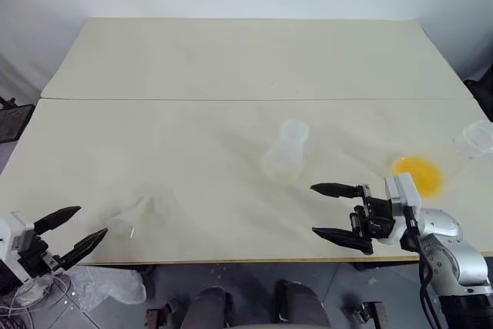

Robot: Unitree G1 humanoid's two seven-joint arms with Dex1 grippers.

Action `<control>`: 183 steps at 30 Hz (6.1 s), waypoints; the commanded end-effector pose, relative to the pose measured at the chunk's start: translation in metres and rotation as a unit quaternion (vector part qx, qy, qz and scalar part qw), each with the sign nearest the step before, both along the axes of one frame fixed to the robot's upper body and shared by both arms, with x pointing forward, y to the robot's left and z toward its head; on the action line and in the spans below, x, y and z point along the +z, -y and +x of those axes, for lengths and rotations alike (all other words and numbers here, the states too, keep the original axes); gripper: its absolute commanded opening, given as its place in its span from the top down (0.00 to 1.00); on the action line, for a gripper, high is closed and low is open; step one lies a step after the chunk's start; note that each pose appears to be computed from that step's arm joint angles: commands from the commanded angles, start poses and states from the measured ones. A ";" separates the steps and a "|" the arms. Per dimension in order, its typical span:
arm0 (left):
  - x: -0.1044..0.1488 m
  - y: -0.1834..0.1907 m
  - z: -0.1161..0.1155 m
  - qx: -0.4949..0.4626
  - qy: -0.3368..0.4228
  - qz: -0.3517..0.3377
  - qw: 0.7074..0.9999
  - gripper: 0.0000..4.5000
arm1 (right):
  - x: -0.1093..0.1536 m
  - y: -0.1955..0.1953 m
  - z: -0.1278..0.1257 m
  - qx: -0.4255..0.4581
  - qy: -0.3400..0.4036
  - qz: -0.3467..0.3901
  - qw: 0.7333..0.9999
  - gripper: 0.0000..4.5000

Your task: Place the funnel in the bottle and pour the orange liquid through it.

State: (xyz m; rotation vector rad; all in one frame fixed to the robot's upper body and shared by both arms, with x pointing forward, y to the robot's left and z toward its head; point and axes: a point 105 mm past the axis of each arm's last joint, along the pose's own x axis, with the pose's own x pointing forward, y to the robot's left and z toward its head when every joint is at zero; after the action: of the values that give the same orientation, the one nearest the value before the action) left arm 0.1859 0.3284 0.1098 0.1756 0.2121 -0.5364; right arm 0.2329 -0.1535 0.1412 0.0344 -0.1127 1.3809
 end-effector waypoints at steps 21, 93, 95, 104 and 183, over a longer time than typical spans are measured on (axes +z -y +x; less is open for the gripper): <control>0.005 0.023 0.041 -0.029 -0.003 -0.013 1.000 0.88 | 0.009 0.004 0.002 -0.029 0.034 -0.002 0.999 0.00; 0.184 0.269 0.155 -0.455 -0.164 0.027 0.875 0.99 | 0.036 0.022 -0.006 -0.194 0.097 0.003 0.976 0.00; 0.185 0.274 0.154 -0.470 -0.163 0.039 0.867 0.99 | 0.035 0.022 -0.006 -0.198 0.097 0.003 0.976 0.00; 0.190 0.286 0.157 -0.486 -0.166 0.069 0.856 0.99 | 0.031 0.021 -0.007 -0.203 0.095 0.004 0.974 0.00; 0.191 0.351 0.155 -0.528 -0.175 0.235 0.797 0.99 | 0.011 0.020 -0.023 -0.246 0.090 -0.002 0.965 0.00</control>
State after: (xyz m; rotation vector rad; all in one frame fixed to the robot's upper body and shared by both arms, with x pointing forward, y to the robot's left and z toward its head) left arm 0.3571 -0.0183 0.2851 0.6881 0.6215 -1.5422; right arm 0.2137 -0.1771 0.1436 -0.1002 -0.2145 0.8784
